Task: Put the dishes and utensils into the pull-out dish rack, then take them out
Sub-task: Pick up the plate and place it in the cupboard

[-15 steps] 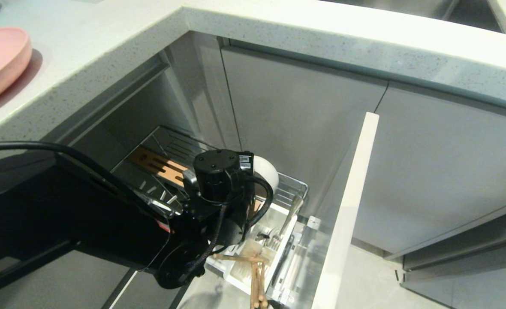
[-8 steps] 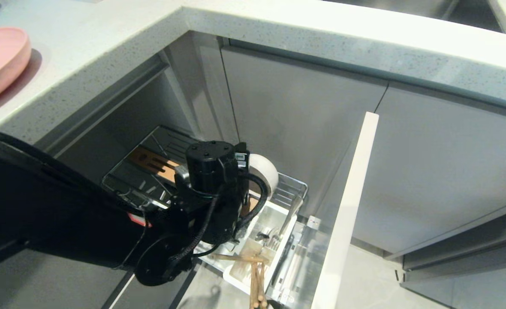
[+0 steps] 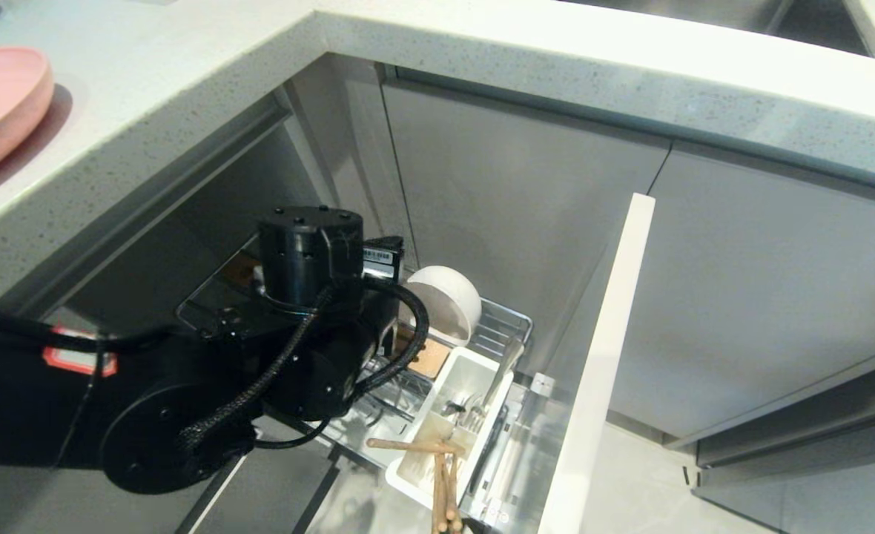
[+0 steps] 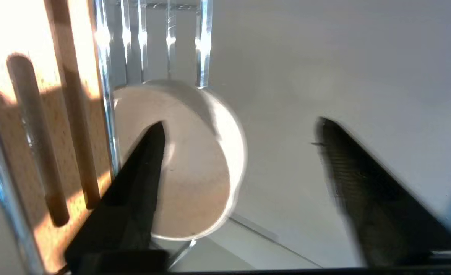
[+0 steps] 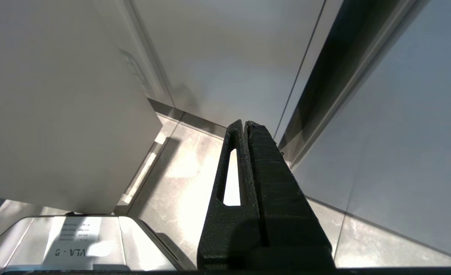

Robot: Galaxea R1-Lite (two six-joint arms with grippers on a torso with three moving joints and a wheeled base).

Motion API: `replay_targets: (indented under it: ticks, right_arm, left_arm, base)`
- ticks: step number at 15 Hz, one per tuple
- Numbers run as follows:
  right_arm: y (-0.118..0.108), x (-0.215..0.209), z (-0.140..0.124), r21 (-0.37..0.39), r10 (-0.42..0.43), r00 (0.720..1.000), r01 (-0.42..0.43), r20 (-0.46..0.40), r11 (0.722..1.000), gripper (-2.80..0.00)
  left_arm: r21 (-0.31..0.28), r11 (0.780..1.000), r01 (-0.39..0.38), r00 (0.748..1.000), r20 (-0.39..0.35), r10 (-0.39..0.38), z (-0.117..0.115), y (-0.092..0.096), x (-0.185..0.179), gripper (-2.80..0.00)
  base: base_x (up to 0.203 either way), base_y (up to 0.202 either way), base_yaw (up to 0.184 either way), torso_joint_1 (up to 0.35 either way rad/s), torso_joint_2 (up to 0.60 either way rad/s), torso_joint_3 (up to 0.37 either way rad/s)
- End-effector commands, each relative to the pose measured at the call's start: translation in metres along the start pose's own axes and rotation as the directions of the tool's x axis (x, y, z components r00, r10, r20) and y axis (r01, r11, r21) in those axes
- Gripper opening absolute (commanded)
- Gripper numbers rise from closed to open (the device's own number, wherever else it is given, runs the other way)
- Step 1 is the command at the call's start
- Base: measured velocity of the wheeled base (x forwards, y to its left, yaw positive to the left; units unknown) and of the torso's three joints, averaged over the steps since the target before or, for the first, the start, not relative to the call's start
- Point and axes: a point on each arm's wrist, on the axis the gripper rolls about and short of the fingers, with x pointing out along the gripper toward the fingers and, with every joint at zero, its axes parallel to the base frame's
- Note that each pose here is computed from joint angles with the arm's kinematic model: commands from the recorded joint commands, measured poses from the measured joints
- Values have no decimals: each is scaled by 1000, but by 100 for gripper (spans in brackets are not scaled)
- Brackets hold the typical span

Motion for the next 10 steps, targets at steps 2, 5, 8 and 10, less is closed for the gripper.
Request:
replay_targets:
  ticks: [2, 5, 8, 10]
  right_arm:
    - [0, 0, 0, 0, 0, 1000, 0, -2, 1000, -280]
    - [0, 0, 0, 0, 0, 1000, 0, -2, 1000, -280]
    - [0, 0, 0, 0, 0, 1000, 0, -2, 1000, -280]
    - [0, 0, 0, 0, 0, 1000, 0, -2, 1000, -280]
  left_arm:
    - [60, 998, 24, 999, -30, -22, 10, -22, -22, -280]
    - [161, 987, 17, 997, -73, -6, 10, -37, -36, -280]
    - [231, 970, 70, 993, -109, -46, 6, -62, -45, -280]
    - [261, 956, 136, 988, -111, -111, 8, -85, -50, -280]
  base:
    - [0, 0, 0, 0, 0, 0]
    - [0, 0, 0, 0, 0, 0]
    - [0, 0, 0, 0, 0, 0]
    - [0, 0, 0, 0, 0, 0]
